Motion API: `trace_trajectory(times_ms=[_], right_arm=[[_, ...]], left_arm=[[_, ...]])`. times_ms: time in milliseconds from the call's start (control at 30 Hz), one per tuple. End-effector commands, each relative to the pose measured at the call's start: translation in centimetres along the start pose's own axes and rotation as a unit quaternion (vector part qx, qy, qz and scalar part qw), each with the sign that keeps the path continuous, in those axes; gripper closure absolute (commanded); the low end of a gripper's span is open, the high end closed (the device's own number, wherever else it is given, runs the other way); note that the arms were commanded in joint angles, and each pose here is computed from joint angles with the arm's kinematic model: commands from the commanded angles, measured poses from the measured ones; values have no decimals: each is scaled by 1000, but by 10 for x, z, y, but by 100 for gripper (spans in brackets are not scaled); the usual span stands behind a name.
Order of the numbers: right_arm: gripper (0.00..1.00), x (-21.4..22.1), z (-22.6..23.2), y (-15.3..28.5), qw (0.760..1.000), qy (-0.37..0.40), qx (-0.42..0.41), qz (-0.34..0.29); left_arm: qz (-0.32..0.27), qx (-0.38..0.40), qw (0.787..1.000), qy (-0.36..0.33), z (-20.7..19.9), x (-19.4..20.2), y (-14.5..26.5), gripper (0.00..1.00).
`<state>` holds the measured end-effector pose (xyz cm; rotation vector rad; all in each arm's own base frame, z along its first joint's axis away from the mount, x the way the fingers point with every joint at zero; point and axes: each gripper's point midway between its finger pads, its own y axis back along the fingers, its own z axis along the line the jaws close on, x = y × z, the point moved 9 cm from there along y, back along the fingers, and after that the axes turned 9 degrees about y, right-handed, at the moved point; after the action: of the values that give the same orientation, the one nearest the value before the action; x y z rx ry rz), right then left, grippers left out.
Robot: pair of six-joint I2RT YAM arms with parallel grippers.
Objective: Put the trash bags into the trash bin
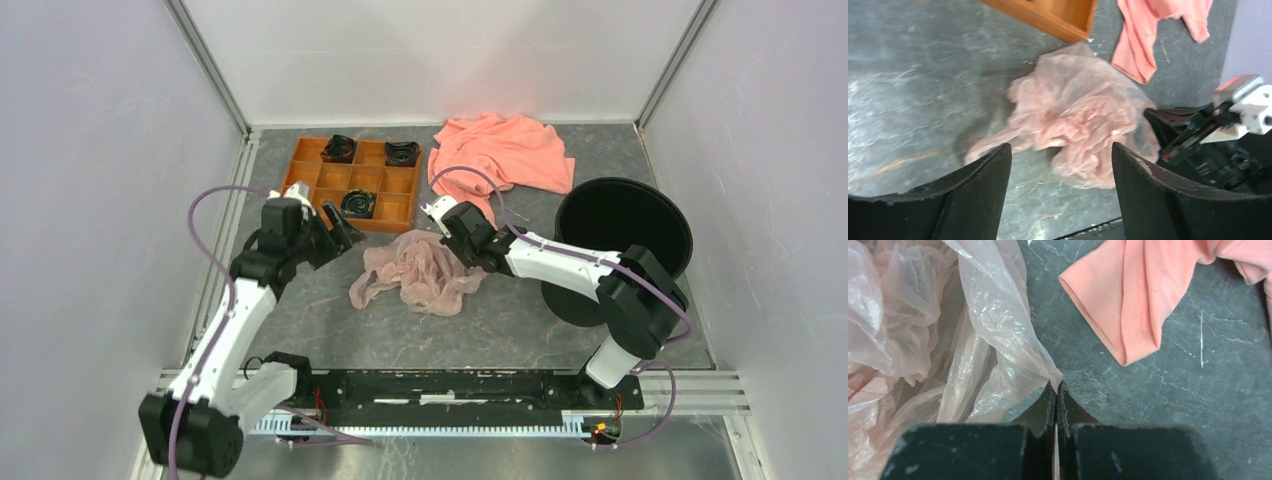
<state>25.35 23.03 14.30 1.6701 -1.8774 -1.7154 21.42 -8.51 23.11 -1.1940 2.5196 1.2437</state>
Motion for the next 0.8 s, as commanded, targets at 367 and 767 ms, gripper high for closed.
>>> trace_trajectory(times_ms=[367,767], right_arm=[[100,19,3,16,1000,-1,-11,-25],[100,25,7,12,1000,10,-16,-22]], left_arm=[[-54,-84,990,96,85,54,-28,32],[14,-108,992,64,83,80,-69,39]])
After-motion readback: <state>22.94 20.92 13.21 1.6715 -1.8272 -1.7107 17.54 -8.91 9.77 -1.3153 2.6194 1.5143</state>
